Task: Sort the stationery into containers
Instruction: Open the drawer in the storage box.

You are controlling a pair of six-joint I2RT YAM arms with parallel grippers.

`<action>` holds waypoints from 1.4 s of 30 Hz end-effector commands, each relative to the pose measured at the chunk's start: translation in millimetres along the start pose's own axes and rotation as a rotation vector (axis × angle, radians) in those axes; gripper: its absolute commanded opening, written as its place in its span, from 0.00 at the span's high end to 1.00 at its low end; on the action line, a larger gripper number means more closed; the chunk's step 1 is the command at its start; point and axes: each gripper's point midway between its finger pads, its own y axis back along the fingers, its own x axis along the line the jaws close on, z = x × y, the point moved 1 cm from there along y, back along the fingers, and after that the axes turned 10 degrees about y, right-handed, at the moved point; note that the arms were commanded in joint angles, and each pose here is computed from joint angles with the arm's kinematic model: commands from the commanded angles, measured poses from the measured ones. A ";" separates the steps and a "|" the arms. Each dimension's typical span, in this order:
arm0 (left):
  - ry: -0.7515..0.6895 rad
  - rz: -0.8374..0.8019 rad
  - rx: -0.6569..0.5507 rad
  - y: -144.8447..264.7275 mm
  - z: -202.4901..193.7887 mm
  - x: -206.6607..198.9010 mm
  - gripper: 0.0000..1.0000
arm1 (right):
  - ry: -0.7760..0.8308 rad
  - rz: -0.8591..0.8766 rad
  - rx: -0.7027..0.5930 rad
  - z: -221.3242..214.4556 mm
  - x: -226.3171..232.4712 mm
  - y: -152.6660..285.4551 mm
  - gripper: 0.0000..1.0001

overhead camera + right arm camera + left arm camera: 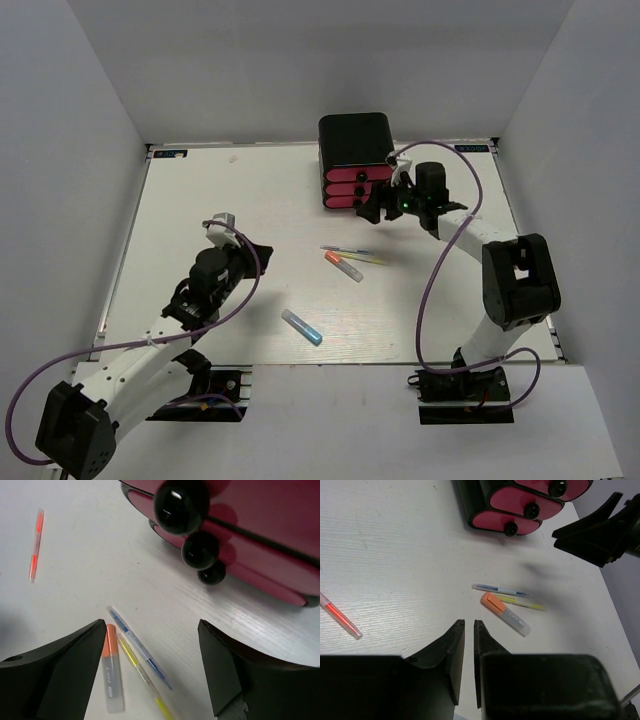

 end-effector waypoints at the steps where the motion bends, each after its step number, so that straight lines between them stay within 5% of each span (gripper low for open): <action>1: 0.013 -0.016 -0.027 4.7 6.2 -4.4 0.75 | -0.231 -0.129 -0.093 12.6 -3.1 -11.8 0.20; 7: 0.011 0.005 -0.018 6.4 2.2 1.8 0.75 | -0.450 -0.242 -0.082 -4.2 -13.1 -25.2 0.31; 19: 0.019 0.014 -0.009 6.1 5.1 -1.4 0.75 | -0.498 -0.316 -0.210 17.0 -40.3 -47.9 0.46; 42: 0.025 0.042 0.006 8.6 1.1 4.5 0.75 | -0.492 -0.291 -0.285 40.7 -50.7 -61.7 0.47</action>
